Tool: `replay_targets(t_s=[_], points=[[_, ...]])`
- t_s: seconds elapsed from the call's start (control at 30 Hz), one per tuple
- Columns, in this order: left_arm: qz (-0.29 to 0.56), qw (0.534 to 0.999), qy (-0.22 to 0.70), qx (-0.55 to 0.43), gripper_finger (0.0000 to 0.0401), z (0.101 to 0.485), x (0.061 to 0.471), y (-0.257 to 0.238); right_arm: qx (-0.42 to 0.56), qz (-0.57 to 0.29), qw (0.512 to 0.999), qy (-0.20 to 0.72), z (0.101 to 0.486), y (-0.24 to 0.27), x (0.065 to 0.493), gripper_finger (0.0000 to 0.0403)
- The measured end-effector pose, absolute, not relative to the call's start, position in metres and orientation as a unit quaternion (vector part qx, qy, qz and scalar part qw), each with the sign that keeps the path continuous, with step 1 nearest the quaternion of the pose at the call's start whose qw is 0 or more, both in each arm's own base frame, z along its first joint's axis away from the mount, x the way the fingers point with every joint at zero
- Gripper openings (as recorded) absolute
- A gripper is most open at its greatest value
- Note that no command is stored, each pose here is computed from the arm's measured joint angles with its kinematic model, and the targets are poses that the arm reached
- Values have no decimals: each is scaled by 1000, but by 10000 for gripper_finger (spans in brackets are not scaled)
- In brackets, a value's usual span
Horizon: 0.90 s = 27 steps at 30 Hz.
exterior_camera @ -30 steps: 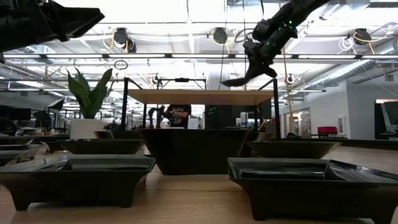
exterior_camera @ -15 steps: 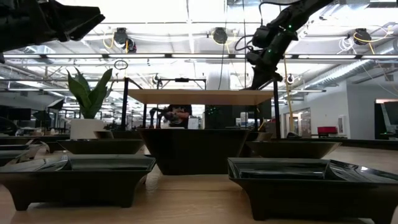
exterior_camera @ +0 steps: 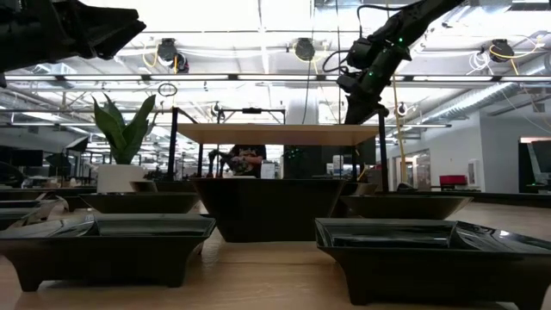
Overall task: Pick & Place Mini shaped plates
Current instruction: Put the black leaf-shaped plate on the shelf, then stack the black leaf-shaped plate on top of the other black leaf-shaped plate on the shelf
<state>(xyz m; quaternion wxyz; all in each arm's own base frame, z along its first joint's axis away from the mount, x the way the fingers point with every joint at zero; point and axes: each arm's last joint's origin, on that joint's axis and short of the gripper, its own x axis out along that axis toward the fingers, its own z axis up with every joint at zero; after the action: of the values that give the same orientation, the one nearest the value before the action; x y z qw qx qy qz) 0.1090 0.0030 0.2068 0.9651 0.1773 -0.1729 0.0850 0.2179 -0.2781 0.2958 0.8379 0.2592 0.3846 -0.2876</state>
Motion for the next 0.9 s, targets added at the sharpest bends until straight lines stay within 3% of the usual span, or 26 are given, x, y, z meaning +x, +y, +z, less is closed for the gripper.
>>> replay_targets(t_s=[0.4,0.9], points=[[82,968,-171,162,267,206,109,3,247,-285,845,379,297,-278,220,102],[78,973,-167,143,267,205,110,3,126,-234,920,288,370,-212,225,114]])
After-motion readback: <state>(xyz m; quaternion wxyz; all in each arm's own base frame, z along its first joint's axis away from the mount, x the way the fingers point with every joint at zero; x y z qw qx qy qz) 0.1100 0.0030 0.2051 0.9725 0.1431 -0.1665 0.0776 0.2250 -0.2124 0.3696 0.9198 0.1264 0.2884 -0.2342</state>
